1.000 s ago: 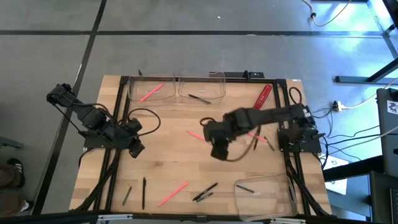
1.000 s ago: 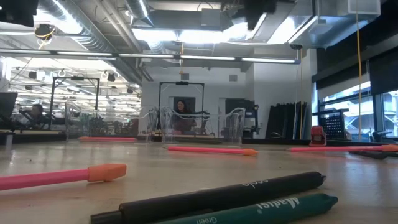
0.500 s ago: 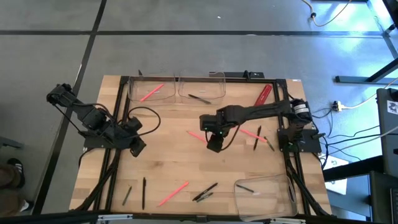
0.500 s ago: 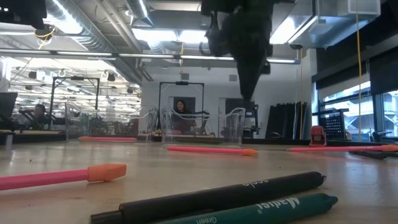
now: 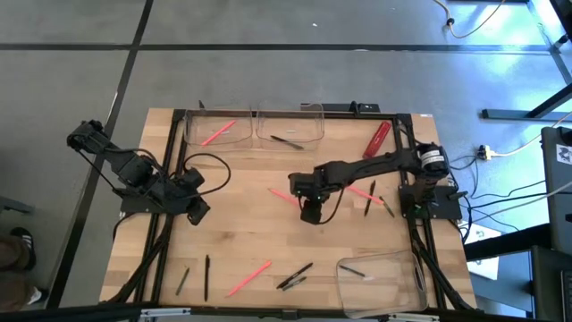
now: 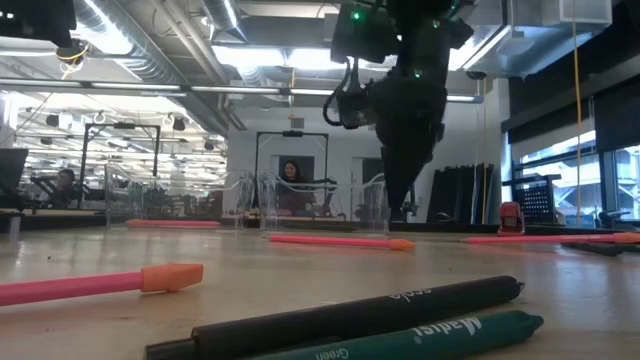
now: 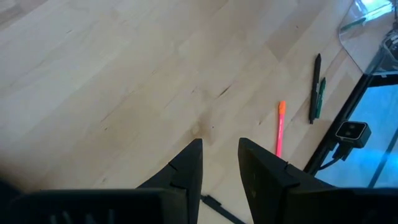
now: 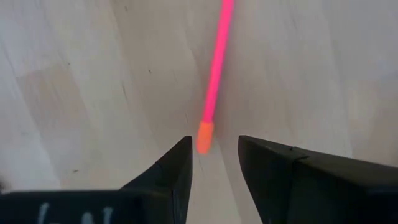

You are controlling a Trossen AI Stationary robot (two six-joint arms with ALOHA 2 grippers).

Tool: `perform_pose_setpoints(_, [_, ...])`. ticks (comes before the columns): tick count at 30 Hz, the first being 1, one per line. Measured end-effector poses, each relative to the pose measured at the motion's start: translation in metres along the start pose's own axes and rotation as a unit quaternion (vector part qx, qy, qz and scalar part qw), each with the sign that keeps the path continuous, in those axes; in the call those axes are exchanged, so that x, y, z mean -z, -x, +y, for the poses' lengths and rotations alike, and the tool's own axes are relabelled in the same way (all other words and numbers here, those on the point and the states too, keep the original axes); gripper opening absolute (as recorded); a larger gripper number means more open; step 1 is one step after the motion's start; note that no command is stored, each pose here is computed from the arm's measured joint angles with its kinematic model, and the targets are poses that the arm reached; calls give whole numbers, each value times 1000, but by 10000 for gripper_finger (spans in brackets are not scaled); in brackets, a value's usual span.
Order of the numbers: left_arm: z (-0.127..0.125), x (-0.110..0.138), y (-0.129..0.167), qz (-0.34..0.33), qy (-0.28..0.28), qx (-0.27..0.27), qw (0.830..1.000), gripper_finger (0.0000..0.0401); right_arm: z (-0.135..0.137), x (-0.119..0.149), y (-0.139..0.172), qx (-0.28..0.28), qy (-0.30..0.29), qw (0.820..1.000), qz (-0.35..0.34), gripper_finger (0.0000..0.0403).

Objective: Sort crayons/erasers/pens/pencils in bins
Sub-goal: Put the pink pencil into the top left transparent bin

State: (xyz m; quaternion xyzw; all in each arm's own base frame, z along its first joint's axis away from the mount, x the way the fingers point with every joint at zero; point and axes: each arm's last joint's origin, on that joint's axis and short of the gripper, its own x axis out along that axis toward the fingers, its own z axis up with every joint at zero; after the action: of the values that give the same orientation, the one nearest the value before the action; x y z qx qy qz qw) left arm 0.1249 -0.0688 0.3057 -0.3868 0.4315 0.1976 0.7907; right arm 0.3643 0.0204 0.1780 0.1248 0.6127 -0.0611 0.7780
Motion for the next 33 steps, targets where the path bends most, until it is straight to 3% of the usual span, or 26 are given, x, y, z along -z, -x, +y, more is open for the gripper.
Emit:
perform_pose_setpoints(6, [0,0,0,0,0,0,1000,95,9,8,-13,-9,28,999,-18,132])
perform_pose_setpoints(11, [0,0,0,-2,0,0,1000,95,13,14,-19,24,60,997,-31,132])
perform_pose_setpoints(23, [0,-1,0,-18,0,-3,1000,95,12,16,-22,41,61,997,-34,132])
perform_pose_setpoints(33, [0,-1,0,-18,0,-4,1000,95,11,17,-43,47,63,997,-8,132])
